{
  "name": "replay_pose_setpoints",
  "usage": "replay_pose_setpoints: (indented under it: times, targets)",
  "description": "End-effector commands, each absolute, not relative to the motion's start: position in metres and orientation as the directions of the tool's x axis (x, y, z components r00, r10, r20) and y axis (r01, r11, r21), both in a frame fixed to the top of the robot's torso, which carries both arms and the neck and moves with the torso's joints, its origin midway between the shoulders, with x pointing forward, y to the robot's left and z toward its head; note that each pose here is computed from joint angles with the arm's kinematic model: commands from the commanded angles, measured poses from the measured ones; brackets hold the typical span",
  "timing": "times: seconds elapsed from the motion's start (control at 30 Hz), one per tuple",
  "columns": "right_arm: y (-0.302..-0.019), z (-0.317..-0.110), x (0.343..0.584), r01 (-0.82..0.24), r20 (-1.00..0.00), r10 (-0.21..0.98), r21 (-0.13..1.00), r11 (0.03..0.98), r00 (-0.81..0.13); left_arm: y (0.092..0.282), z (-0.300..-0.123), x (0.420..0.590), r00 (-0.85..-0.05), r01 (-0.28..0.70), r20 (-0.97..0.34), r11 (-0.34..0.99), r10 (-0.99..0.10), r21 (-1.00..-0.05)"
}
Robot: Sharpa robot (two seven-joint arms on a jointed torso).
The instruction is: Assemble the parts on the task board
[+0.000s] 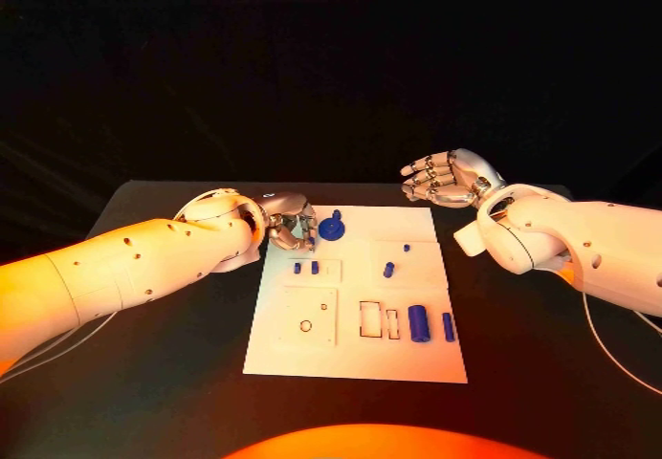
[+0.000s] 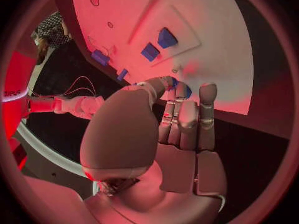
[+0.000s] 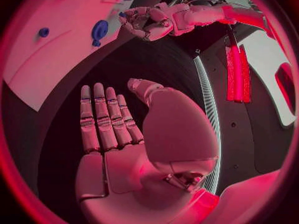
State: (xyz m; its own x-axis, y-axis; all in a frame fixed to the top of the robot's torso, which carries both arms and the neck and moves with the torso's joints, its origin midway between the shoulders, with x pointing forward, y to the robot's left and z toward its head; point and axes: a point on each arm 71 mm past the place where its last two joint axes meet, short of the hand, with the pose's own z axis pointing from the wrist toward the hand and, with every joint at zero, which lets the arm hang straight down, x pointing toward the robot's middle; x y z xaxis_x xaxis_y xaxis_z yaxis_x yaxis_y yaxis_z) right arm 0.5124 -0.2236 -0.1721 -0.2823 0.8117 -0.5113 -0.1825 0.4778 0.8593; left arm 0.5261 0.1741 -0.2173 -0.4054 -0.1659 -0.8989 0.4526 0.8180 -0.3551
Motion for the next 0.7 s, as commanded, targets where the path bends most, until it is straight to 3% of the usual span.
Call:
replay_pose_setpoints:
  times: [0.03,0.7]
  targets:
    - [-0.2222,-0.1727,0.5114,-0.189,-0.51,0.806,0.86,0.474,-0.299,0.1726,-0.2212,0.5257,-0.43,0.449,-0.892,0.823,-0.141,-0.347]
    - [-0.2239,-0.1725,0.5106,-0.189,-0.51,0.808,0.86,0.474,-0.295,0.1703,-0.2302,0.524,-0.472,0.438,-0.874,0.83,-0.114,-0.345]
